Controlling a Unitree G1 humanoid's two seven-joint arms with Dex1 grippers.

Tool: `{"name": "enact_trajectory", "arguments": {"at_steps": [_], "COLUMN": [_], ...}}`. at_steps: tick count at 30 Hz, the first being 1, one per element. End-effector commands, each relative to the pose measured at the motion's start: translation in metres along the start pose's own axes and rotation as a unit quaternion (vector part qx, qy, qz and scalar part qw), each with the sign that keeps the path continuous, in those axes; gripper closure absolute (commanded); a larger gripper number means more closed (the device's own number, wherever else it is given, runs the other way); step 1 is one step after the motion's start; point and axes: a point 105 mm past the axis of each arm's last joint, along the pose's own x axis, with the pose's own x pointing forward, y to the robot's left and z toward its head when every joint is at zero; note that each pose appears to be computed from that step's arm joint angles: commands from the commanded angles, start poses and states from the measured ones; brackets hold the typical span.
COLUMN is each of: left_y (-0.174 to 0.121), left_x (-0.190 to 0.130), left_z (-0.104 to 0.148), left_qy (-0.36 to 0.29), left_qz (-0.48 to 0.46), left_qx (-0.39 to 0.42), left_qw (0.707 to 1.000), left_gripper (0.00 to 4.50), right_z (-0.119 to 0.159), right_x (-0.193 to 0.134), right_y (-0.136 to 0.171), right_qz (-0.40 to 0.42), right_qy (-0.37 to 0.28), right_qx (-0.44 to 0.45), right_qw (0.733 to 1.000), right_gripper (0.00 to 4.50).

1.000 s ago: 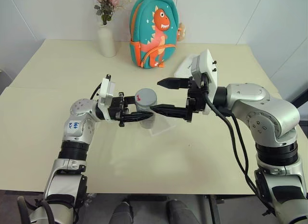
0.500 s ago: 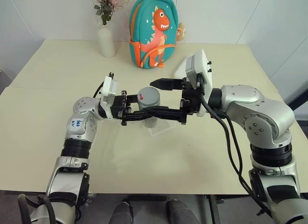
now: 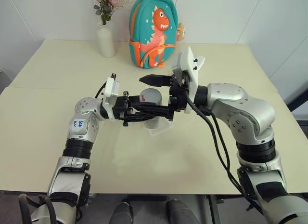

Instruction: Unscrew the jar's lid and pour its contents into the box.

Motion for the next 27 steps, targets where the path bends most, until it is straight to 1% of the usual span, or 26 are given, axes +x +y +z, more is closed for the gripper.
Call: {"name": "enact_trajectory", "arguments": {"at_steps": [1, 9, 16, 27], "left_y": [0.0, 0.0, 0.0, 0.001], "left_x": [0.006, 0.006, 0.005, 0.004], "left_z": [0.012, 0.012, 0.013, 0.013], "left_qy": [-0.007, -0.008, -0.008, -0.008], "left_qz": [-0.013, -0.015, -0.014, -0.011], "left_qx": [0.025, 0.027, 0.027, 0.027], "left_qw": [1.0, 1.0, 1.0, 1.0], "left_gripper": [2.32, 2.32, 2.32, 2.32], "right_z": [0.01, 0.004, 0.002, 0.002], "right_x": [0.004, 0.004, -0.004, -0.017], "right_y": [0.001, -0.007, -0.014, -0.014], "right_qz": [0.003, -0.009, -0.023, -0.025], "right_qy": [-0.012, -0.005, 0.007, 0.019], "right_qx": [-0.028, -0.033, -0.04, -0.042], "right_qw": [1.0, 0.999, 0.999, 0.999], "right_gripper": [0.03, 0.03, 0.03, 0.03]}}
